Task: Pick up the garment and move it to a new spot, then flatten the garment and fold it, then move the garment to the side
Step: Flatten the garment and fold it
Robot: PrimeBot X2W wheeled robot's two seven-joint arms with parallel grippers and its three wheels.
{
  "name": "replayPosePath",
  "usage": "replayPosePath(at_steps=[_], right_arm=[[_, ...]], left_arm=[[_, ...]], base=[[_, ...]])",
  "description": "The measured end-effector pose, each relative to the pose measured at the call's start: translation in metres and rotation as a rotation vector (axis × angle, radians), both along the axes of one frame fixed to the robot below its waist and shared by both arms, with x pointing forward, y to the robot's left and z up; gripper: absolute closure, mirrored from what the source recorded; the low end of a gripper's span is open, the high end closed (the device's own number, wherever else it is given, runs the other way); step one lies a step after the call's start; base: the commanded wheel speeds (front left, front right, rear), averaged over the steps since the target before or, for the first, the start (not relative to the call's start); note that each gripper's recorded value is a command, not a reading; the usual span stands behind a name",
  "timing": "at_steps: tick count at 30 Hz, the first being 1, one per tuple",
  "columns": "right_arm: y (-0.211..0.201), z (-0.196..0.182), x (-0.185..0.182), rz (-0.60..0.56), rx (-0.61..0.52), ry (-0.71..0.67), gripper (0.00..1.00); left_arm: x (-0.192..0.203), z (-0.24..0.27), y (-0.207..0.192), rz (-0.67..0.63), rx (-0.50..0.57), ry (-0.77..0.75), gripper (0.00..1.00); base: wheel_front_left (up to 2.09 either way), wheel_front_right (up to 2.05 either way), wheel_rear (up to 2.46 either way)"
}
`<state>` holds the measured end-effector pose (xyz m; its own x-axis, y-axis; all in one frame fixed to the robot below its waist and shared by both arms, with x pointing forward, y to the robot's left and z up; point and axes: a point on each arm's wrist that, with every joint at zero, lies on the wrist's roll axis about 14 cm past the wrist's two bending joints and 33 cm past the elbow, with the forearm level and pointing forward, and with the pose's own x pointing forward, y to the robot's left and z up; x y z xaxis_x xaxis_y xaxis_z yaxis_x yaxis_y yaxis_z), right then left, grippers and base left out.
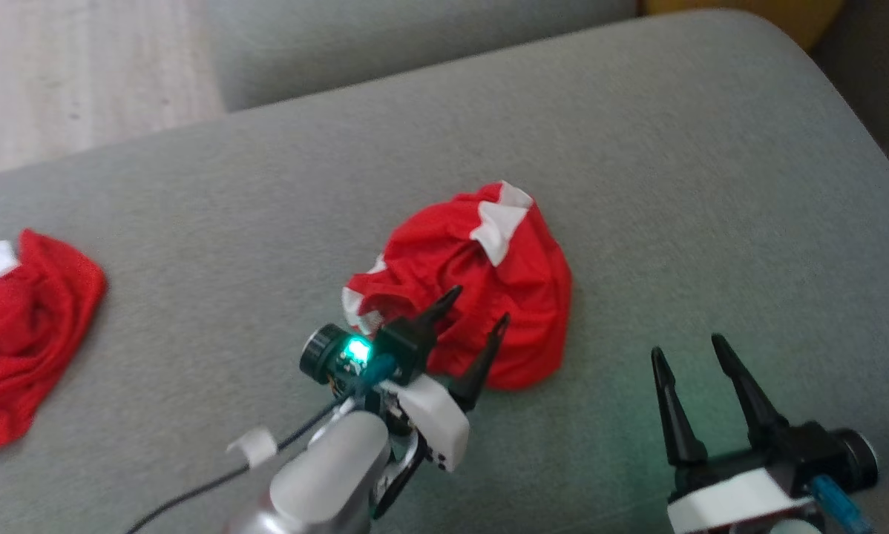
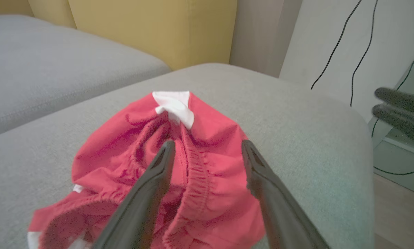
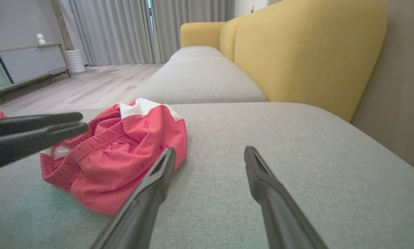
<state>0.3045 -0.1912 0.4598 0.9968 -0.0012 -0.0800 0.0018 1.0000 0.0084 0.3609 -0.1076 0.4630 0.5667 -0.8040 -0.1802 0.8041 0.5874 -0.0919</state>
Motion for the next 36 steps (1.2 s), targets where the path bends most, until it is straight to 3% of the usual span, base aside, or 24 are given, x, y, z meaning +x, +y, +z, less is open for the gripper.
replayPosePath(at_steps=[7, 8, 9, 10, 12, 20, 28, 31, 36], right_arm=[[-0.010, -0.003, 0.002, -0.041, 0.002, 0.017, 0.00], [-0.012, -0.004, 0.001, -0.048, 0.005, 0.021, 0.00], [-0.014, -0.005, 0.000, -0.054, 0.006, 0.025, 0.00], [-0.014, -0.006, 0.000, -0.057, 0.005, 0.027, 0.00], [-0.015, -0.006, -0.001, -0.060, 0.005, 0.030, 0.00], [-0.012, 0.002, 0.000, -0.046, 0.019, -0.007, 0.00], [-0.009, 0.020, -0.011, -0.048, 0.041, -0.078, 0.00], [-0.014, 0.018, -0.018, -0.068, 0.043, -0.072, 0.00], [-0.019, 0.008, -0.022, -0.087, 0.043, -0.039, 0.00]], left_arm=[[0.013, -0.042, -0.010, -0.027, 0.132, 0.107, 0.00], [0.014, -0.046, -0.010, -0.026, 0.139, 0.119, 0.09], [0.016, -0.048, -0.010, -0.022, 0.141, 0.125, 0.27], [0.017, -0.051, -0.010, -0.022, 0.147, 0.132, 0.62], [0.017, -0.053, -0.010, -0.023, 0.146, 0.135, 1.00], [0.032, -0.012, -0.014, -0.035, 0.124, 0.003, 1.00], [0.101, 0.140, -0.016, 0.011, 0.110, -0.446, 1.00], [0.085, 0.169, -0.040, -0.093, 0.092, -0.522, 1.00], [0.041, 0.131, -0.065, -0.241, 0.086, -0.433, 1.00]], base=[[0.00, 0.00, 0.00], [0.00, 0.00, 0.00], [0.00, 0.00, 0.00], [0.00, 0.00, 0.00], [0.00, 0.00, 0.00], [0.00, 0.00, 0.00], [0.00, 0.00, 0.00], [0.00, 0.00, 0.00], [0.00, 0.00, 0.00]])
